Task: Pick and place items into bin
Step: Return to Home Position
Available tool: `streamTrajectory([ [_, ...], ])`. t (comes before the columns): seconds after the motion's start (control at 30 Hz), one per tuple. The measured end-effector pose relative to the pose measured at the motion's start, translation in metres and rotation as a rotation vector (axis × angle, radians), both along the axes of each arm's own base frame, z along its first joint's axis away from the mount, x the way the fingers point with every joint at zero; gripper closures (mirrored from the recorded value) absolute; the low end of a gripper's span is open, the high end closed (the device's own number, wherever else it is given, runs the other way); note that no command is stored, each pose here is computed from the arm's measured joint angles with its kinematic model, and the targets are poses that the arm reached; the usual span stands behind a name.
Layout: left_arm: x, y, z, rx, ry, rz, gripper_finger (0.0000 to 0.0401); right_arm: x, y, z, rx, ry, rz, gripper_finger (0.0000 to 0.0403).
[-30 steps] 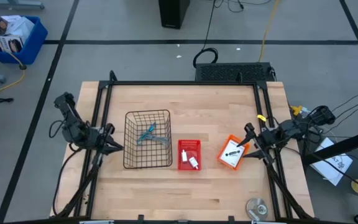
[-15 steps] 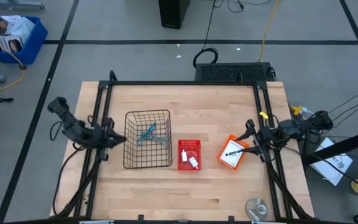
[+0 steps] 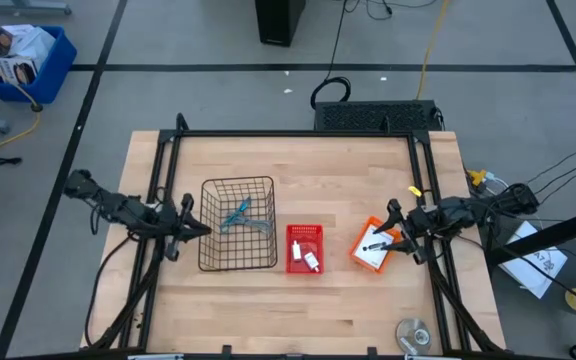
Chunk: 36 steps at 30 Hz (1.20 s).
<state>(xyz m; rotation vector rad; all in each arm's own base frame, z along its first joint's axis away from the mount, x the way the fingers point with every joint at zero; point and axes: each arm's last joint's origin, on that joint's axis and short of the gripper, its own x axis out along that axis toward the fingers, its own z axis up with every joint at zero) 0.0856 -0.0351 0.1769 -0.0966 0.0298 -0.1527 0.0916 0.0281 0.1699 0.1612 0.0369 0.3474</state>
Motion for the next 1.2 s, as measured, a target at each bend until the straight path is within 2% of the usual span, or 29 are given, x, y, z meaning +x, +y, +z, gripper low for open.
streamTrajectory([
  [0.17,0.004,0.004,-0.003,-0.002,0.006,-0.056,0.0368,0.001,-0.002,0.007,-0.010,-0.119,0.020,0.0192],
  [0.27,0.005,0.009,-0.003,0.007,0.006,-0.016,0.0368,0.003,-0.006,0.001,-0.004,-0.048,-0.026,0.0190],
  [0.47,0.007,0.017,-0.003,0.005,-0.005,0.063,0.0368,0.003,-0.008,0.002,-0.043,-0.068,-0.055,0.0186],
  [0.67,0.008,0.019,-0.004,0.002,0.015,0.118,0.0368,0.004,-0.009,0.001,-0.035,-0.056,-0.078,0.0190],
  [1.2,0.008,0.019,-0.004,-0.003,0.015,0.133,0.0368,0.004,-0.009,0.001,-0.034,-0.057,-0.078,0.0189],
])
